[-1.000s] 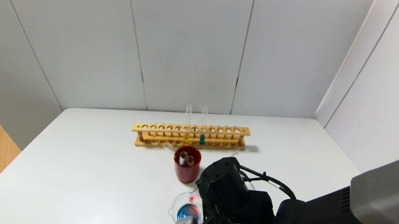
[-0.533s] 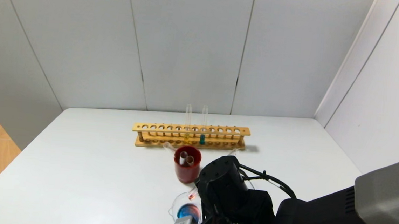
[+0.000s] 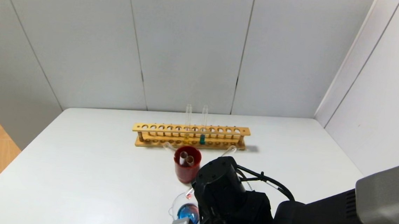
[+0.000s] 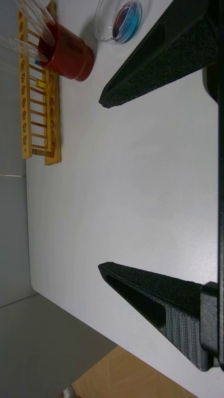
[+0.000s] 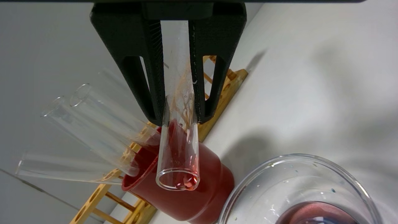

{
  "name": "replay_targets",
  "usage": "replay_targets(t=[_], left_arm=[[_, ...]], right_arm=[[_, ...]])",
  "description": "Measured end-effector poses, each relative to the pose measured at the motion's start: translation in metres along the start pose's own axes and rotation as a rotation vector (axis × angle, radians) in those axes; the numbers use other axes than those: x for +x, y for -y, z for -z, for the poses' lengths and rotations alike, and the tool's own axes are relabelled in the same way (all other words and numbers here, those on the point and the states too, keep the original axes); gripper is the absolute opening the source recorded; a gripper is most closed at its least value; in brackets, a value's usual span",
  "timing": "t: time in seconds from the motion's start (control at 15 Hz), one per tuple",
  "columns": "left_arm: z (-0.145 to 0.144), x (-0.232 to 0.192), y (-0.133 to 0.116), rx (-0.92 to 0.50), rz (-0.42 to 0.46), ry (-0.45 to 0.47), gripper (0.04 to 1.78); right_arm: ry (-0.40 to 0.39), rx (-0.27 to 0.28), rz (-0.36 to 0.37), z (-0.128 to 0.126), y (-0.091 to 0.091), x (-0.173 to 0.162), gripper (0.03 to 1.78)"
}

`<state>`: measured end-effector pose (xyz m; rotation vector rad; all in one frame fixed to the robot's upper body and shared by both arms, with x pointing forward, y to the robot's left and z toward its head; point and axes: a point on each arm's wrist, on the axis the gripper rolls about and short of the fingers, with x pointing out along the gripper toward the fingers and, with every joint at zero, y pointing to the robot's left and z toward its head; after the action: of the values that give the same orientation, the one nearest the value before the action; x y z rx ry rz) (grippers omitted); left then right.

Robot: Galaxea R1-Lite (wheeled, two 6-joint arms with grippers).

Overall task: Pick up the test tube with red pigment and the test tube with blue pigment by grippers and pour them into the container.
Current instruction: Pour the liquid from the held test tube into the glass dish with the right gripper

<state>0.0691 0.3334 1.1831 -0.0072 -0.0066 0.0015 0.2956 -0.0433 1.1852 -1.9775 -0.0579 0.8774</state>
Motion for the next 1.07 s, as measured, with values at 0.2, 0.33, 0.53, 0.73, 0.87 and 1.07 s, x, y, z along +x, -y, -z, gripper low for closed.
replay_targets(t=[0.2,0.33,0.53,0.73,0.87,1.07], left_arm=[[0.0,0.0,0.0,0.0,0.0,0.0,1.75],[0.0,0.0,0.0,0.0,0.0,0.0,1.75],[0.0,0.0,0.0,0.001,0.0,0.0,1.75],[0.0,0.0,0.0,0.0,0.0,0.0,1.75],[0.0,0.0,0.0,0.0,0.0,0.0,1.75],[0.0,0.0,0.0,0.0,0.0,0.0,1.75]], right_arm=[[-0.001,-0.005,0.002,-0.0001,0.0006,0.0,0.32],[0.0,-0.011,0.003,-0.0001,0.0007,0.0,0.32],[-0.001,-0.021,0.003,-0.0001,0.0009,-0.0002,0.32],[0.0,-0.038,0.004,-0.0011,0.001,-0.0007,0.32],[-0.014,-0.047,0.005,-0.0009,0.0013,-0.0012,0.32],[-0.021,-0.049,0.003,-0.0006,0.0009,-0.002,0.32]])
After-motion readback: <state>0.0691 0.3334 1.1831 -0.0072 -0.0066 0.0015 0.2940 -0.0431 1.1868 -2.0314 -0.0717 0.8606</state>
